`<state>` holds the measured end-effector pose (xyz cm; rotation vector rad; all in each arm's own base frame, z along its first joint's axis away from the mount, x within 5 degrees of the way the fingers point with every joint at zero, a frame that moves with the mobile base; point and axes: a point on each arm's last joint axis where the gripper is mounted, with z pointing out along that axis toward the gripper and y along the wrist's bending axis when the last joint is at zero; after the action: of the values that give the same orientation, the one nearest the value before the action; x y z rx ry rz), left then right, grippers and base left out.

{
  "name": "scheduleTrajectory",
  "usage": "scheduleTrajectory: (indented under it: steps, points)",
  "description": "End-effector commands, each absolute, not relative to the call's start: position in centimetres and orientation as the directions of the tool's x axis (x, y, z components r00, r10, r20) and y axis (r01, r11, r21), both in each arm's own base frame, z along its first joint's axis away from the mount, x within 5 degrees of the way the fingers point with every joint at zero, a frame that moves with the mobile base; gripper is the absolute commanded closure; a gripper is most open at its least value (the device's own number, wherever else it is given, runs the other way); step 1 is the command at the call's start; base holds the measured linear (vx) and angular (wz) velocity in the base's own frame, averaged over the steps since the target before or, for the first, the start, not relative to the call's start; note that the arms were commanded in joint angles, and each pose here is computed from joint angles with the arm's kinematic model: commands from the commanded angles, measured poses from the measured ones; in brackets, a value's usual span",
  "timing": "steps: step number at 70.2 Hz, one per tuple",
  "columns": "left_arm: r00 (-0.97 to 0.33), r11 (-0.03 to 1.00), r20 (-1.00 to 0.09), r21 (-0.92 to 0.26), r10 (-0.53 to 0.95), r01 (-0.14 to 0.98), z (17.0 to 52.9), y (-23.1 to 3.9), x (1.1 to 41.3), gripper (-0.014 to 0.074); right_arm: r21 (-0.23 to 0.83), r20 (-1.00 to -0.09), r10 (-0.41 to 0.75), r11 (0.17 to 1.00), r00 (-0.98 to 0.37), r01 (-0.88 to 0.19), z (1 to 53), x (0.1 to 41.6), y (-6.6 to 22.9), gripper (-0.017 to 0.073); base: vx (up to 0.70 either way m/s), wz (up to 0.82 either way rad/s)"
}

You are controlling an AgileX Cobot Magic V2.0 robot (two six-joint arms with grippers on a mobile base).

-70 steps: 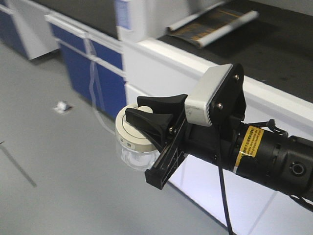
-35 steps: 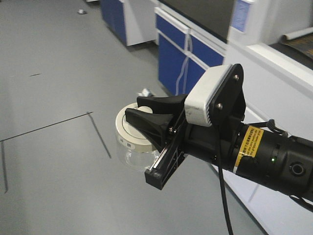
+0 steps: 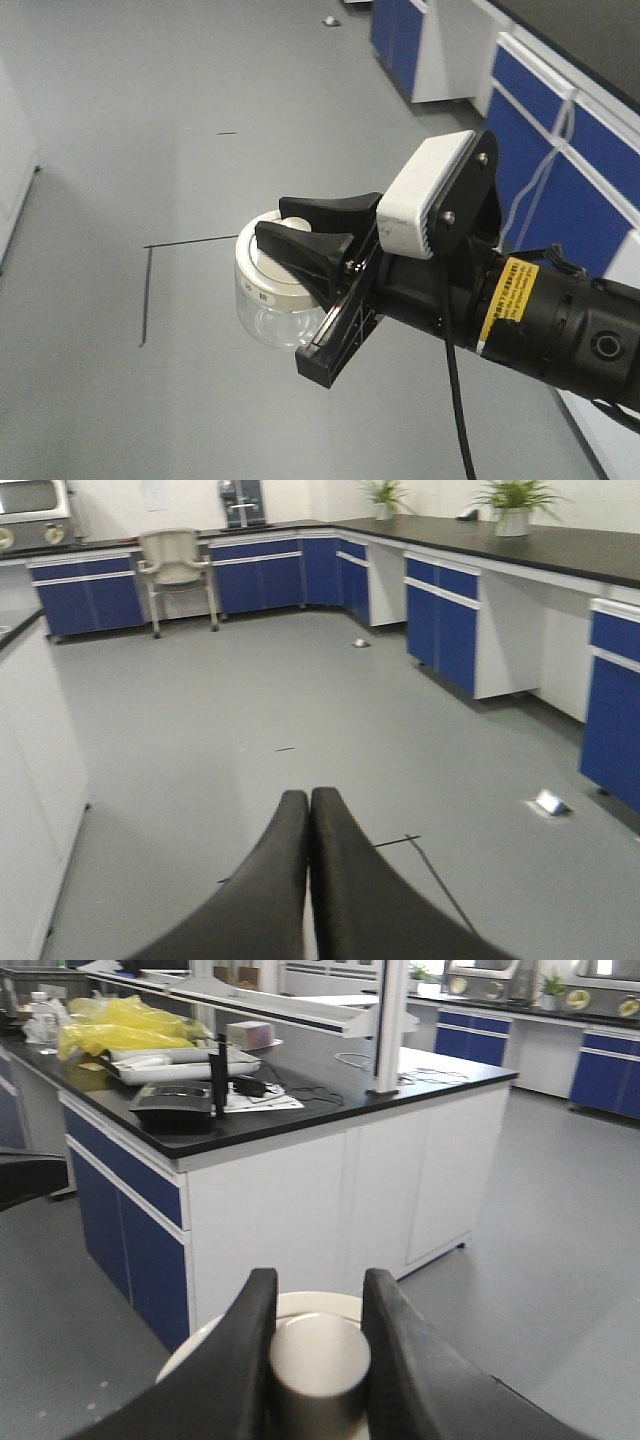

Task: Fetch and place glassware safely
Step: 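Hold the jar in the right gripper while driving across the lab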

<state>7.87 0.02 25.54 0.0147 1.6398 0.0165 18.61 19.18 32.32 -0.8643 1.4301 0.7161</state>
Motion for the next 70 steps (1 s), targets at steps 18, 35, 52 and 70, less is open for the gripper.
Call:
scheduleTrajectory:
  steps: [18,35,52,70]
  points:
    - [0.023,1.000,-1.000,0.008,0.008,0.006,27.15,-0.05,7.92,0.0601,-0.078,-0.994,0.029,0.495,0.106,-0.865,34.81,17.91,19.07,0.0563,0.17,0.32]
    - [0.023,1.000,-1.000,0.008,0.008,0.006,27.15,-0.05,7.92,0.0601,-0.078,-0.994,0.029,0.495,0.106,-0.865,34.81,17.91,19.07,0.0563,0.26,0.17]
    - [0.023,1.000,-1.000,0.008,0.008,0.006,27.15,-0.05,7.92,0.0601,-0.078,-0.994,0.029,0.495,0.106,-0.865,34.81,17.91,19.07,0.0563,0.37,0.05]
    - [0.023,1.000,-1.000,0.008,0.008,0.006,27.15,-0.05,7.92,0.0601,-0.078,-0.994,0.029,0.495,0.106,-0.865,34.81,17.91,19.07,0.0563,0.43,0.05]
